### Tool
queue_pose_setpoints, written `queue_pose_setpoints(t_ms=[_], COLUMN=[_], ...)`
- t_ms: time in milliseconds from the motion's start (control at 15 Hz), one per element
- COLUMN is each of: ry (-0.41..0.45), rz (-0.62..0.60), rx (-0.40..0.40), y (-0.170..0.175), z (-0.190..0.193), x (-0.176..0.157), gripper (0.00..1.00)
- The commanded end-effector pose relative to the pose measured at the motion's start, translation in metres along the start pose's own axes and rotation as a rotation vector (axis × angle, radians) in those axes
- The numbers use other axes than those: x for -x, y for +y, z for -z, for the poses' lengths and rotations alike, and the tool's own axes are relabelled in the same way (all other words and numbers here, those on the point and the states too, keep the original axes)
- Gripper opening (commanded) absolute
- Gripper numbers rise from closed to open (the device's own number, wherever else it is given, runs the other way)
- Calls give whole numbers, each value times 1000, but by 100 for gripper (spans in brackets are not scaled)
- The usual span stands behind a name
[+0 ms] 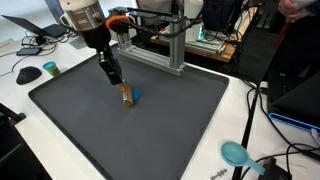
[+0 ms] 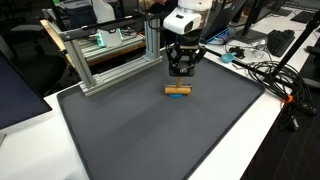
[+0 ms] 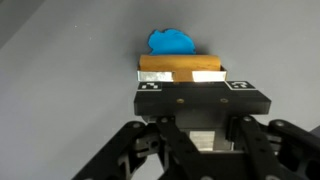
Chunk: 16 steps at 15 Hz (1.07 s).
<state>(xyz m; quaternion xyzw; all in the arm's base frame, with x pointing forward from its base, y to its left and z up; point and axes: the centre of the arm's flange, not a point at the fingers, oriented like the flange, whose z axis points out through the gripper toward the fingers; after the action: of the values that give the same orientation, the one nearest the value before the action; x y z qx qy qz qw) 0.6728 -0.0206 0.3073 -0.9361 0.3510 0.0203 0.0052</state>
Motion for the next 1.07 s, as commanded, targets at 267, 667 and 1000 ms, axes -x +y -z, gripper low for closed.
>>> queue_pose_setpoints(t_ms=[267, 667, 1000], ry=[58, 54, 68], rz=[1, 19, 116], rx=[-11, -17, -45], y=[8, 11, 21], z=[-40, -39, -27], x=[-32, -35, -40], gripper=[22, 22, 22])
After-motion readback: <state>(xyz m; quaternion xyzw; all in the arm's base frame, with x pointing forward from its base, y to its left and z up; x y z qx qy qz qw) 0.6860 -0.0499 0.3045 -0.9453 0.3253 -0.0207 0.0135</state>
